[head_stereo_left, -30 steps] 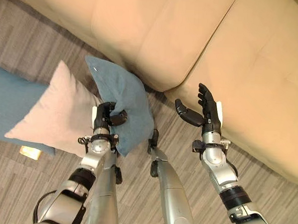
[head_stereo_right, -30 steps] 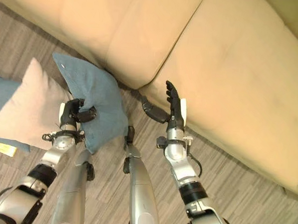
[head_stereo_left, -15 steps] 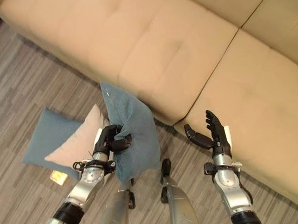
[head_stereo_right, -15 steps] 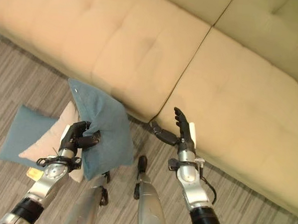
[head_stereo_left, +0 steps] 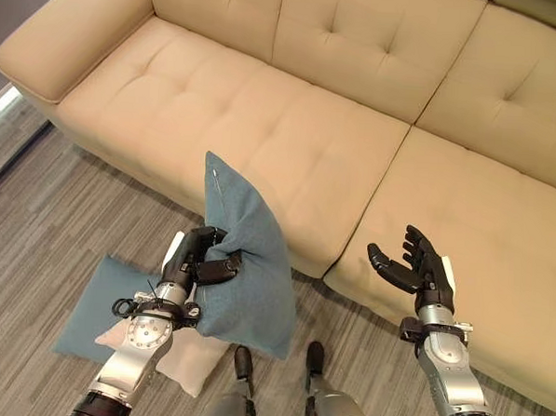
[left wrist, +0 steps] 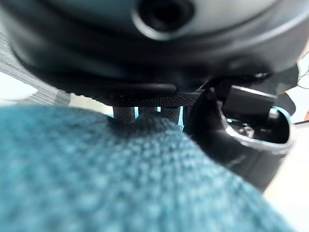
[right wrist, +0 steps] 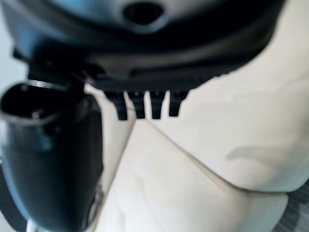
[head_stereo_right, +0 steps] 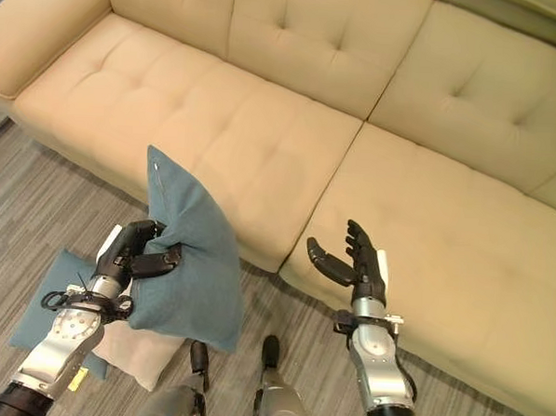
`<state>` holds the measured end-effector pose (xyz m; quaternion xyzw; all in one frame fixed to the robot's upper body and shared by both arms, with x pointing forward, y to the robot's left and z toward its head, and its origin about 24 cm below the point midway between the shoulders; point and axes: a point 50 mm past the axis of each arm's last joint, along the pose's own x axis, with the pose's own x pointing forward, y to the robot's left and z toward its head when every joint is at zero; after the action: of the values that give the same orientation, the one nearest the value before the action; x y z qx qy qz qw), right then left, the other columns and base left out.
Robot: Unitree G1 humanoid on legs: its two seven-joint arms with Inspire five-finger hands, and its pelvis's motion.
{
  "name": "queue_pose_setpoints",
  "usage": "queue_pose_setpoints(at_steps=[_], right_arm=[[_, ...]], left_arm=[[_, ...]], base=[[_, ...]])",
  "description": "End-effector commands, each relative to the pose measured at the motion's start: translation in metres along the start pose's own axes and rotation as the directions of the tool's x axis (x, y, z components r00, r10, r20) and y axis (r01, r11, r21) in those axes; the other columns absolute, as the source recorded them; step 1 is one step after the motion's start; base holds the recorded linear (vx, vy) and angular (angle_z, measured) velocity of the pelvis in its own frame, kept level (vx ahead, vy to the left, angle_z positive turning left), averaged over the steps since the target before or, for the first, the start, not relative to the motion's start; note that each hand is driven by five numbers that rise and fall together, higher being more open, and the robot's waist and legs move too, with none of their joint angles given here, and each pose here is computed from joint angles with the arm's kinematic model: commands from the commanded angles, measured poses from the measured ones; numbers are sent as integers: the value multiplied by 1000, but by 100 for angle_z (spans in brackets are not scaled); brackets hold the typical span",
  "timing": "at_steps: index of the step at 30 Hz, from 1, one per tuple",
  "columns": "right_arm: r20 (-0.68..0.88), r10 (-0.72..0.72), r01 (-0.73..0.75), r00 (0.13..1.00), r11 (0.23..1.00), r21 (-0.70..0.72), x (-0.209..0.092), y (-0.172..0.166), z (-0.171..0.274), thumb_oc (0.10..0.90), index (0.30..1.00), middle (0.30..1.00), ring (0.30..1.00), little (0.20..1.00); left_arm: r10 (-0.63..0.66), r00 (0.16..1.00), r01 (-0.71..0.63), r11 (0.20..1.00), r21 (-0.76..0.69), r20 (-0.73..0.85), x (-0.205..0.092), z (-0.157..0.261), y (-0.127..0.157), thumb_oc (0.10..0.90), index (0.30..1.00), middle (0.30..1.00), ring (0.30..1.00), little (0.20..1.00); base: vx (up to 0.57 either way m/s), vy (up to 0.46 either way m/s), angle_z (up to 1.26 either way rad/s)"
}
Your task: Pick up all the scattered cushions and arrange them neatly on the sofa.
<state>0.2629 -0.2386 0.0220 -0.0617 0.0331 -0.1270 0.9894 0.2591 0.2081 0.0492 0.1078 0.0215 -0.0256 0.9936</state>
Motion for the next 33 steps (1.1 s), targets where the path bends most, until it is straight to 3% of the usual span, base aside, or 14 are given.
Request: queue_pose_setpoints(at_steps=[1, 19, 33], right_arm=[[-63, 17, -18, 998, 1000, -14, -13, -9, -22, 800, 900, 900, 900, 900], [-161, 75, -46, 984, 983, 177, -17, 10, -40, 800, 900, 900, 900, 900], [-128, 96, -55, 987, 955, 292, 0, 13, -29, 800, 900, 900, 900, 900]], left_arm=[[52, 823, -19, 998, -65, 566, 6, 109, 7, 400, 300, 300, 300, 300], [-55, 643, 0, 997, 72, 764, 18, 185, 6, 400, 300, 300, 300, 300], [-208, 573, 210, 972, 104, 793, 12, 206, -9, 400, 300, 300, 300, 300]], base=[[35, -9, -1], [7, -1, 0], [-2, 2, 0]])
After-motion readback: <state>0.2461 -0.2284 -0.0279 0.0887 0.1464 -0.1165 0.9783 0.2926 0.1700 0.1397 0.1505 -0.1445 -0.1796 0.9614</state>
